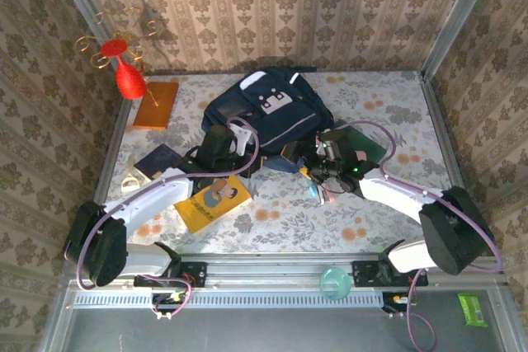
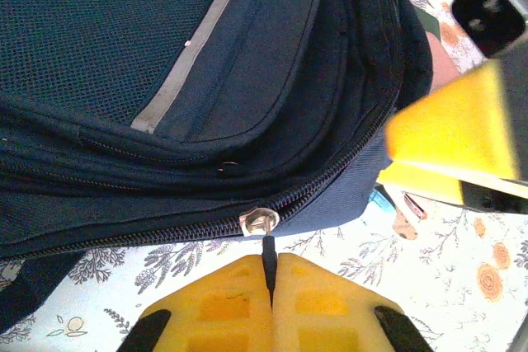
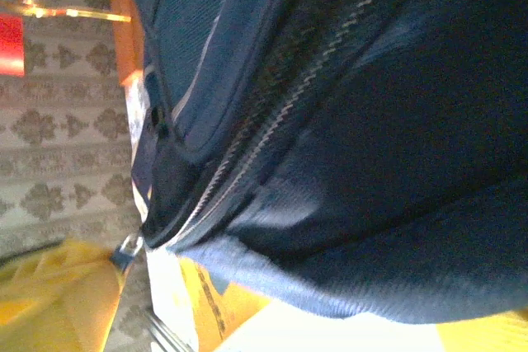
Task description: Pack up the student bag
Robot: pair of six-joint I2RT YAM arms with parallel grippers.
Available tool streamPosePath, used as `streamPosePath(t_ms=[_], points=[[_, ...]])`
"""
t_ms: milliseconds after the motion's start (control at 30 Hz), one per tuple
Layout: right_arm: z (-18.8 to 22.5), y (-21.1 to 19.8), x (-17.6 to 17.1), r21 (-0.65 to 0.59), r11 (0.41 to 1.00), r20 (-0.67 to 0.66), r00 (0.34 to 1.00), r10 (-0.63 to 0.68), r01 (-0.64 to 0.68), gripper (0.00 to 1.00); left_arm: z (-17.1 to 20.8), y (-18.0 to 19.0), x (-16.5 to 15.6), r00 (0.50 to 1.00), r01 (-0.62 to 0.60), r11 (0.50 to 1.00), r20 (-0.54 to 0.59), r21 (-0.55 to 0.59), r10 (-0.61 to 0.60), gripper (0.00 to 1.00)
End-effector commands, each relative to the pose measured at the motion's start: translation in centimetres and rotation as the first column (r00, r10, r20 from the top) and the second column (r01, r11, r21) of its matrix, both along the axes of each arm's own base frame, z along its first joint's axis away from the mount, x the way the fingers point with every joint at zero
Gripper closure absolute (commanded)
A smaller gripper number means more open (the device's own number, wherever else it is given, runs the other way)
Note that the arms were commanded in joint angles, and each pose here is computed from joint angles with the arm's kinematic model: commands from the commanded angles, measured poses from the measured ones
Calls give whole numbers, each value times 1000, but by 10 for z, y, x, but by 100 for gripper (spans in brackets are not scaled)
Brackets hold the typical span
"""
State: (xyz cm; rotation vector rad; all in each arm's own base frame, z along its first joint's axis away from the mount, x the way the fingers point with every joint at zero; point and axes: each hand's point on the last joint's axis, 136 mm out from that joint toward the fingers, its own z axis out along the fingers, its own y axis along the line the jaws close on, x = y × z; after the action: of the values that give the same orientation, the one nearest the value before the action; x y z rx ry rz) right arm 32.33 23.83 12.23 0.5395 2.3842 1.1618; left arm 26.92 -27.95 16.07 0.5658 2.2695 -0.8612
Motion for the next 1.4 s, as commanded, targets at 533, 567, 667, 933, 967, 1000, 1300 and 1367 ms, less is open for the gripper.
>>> streamPosePath(t_ms=[533,567,667,933,967,1000,1300,1367], points=[[48,-53,44,-40,985,207,966,-157,169,100,3,59,25,985,-152,987,88,59,147,100],[50,-57,44,-46,983,211,964,-165,178,100,2,63,27,984,-163,985,90,63,157,100],[54,-66,45,-35,980,224,957,-185,198,100,-2,77,34,977,-202,976,90,80,195,100],[68,-62,46,1,982,249,951,-182,188,100,-15,120,57,933,-358,927,79,109,351,100],[69,-63,46,2,982,250,951,-183,188,100,-16,124,59,927,-374,920,79,117,367,100],[69,-62,46,2,982,251,951,-181,187,100,-18,130,62,919,-393,911,79,128,386,100],[64,-34,42,15,993,260,959,-116,116,100,-29,141,74,904,-428,892,61,143,424,100],[57,-25,41,8,995,252,963,-95,97,100,-30,148,74,898,-439,880,71,179,434,89]])
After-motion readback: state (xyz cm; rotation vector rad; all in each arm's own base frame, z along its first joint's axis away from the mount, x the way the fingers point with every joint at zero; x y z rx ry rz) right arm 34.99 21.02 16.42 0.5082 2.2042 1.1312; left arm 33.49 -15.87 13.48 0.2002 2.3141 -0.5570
